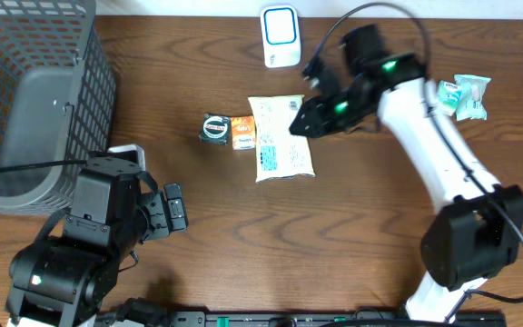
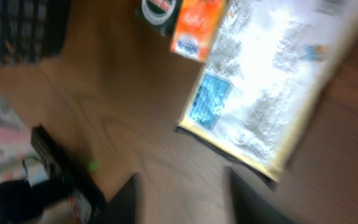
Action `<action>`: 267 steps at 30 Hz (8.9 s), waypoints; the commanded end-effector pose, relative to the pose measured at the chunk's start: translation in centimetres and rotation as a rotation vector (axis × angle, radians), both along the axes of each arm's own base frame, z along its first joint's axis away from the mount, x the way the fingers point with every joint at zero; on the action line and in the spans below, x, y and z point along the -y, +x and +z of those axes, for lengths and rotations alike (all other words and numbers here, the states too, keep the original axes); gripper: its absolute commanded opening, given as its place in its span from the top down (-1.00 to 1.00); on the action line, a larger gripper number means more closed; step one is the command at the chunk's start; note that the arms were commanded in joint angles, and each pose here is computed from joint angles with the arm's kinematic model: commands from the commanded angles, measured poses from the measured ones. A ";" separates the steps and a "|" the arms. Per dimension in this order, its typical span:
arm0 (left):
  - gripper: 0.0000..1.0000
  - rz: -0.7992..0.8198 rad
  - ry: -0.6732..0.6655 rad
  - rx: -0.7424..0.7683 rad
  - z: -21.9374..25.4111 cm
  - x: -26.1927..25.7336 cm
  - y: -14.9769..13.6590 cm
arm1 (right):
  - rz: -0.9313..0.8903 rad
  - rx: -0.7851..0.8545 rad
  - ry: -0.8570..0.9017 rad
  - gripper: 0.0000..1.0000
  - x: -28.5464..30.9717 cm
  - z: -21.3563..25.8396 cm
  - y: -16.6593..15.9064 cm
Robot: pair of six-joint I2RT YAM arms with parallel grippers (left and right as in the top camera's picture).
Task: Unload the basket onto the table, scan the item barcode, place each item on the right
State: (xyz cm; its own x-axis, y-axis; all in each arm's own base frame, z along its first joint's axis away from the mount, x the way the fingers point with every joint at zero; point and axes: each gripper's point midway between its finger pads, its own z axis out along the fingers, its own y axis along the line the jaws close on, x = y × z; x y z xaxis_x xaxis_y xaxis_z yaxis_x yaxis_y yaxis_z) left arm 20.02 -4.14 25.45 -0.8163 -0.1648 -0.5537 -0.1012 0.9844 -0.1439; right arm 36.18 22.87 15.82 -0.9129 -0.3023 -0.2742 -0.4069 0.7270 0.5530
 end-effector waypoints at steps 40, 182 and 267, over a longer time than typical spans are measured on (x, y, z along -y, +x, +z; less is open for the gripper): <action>-0.95 0.001 0.002 0.003 0.0 -0.1 0.0 | -0.466 -0.187 -0.069 0.28 5.3 -7.7 -1.6; -0.95 0.001 0.002 0.003 0.0 -0.1 0.0 | -0.017 0.792 -0.059 0.98 0.3 5.7 3.9; -0.95 0.001 0.002 0.003 0.0 -0.1 0.0 | -0.003 0.070 -0.321 0.17 6.0 -15.8 4.3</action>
State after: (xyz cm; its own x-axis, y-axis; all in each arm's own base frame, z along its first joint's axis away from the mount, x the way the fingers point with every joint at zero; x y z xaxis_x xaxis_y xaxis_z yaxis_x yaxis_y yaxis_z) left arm 20.02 -4.12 25.45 -0.8160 -0.1655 -0.5539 -0.1023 0.9844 -0.1435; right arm 41.89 16.14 1.08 -0.8962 -0.3595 -0.2599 -0.4211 0.8739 0.2430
